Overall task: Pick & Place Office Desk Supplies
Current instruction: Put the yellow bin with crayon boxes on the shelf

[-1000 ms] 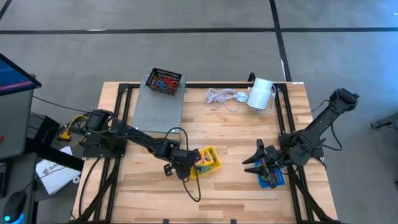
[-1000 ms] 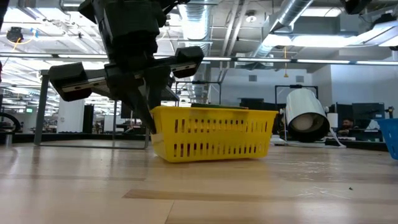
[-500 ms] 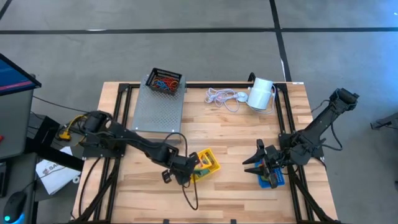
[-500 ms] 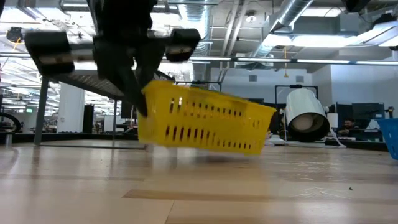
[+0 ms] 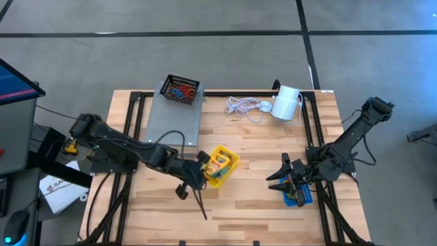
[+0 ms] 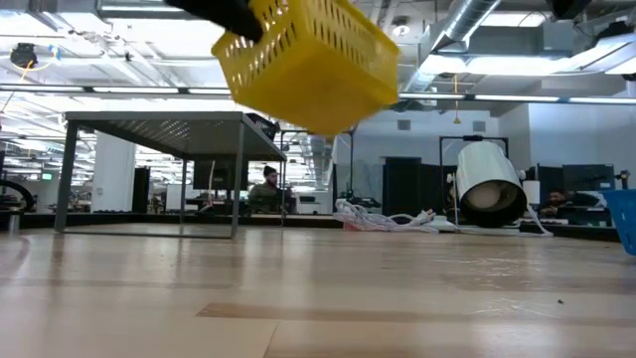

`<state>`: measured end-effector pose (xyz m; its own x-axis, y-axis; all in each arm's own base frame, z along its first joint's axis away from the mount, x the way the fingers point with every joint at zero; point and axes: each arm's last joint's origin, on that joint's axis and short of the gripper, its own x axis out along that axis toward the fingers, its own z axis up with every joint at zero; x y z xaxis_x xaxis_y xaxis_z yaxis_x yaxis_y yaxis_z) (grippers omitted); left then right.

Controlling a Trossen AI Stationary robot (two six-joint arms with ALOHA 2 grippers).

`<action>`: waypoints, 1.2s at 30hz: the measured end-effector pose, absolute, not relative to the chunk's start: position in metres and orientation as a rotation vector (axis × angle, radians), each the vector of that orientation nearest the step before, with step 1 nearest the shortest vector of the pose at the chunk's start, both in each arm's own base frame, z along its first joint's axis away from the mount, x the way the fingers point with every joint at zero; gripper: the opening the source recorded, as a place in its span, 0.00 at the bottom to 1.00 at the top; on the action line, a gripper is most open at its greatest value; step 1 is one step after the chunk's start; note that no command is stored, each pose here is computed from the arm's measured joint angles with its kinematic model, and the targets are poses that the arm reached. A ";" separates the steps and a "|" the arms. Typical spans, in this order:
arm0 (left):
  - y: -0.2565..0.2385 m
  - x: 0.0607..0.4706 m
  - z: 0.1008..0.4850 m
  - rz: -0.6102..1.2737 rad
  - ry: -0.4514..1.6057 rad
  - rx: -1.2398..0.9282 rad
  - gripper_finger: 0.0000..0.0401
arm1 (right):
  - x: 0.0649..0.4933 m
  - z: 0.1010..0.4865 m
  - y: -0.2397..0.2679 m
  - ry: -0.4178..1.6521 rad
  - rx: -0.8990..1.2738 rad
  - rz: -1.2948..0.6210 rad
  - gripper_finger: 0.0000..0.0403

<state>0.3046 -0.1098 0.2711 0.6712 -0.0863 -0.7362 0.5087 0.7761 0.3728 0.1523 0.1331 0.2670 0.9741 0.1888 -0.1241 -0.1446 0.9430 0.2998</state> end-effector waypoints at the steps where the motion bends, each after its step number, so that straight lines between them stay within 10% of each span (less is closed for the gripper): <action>1: -0.108 0.302 0.275 -0.333 0.765 0.588 0.00 | 0.152 0.267 0.133 0.152 0.294 0.171 0.33; 20: -0.101 0.311 0.353 0.071 0.972 0.377 0.00 | 0.147 0.268 0.139 0.151 0.299 0.216 0.33; 36: -0.074 0.305 0.392 0.591 1.017 -0.283 0.00 | 0.134 0.269 0.152 0.156 0.299 0.305 0.33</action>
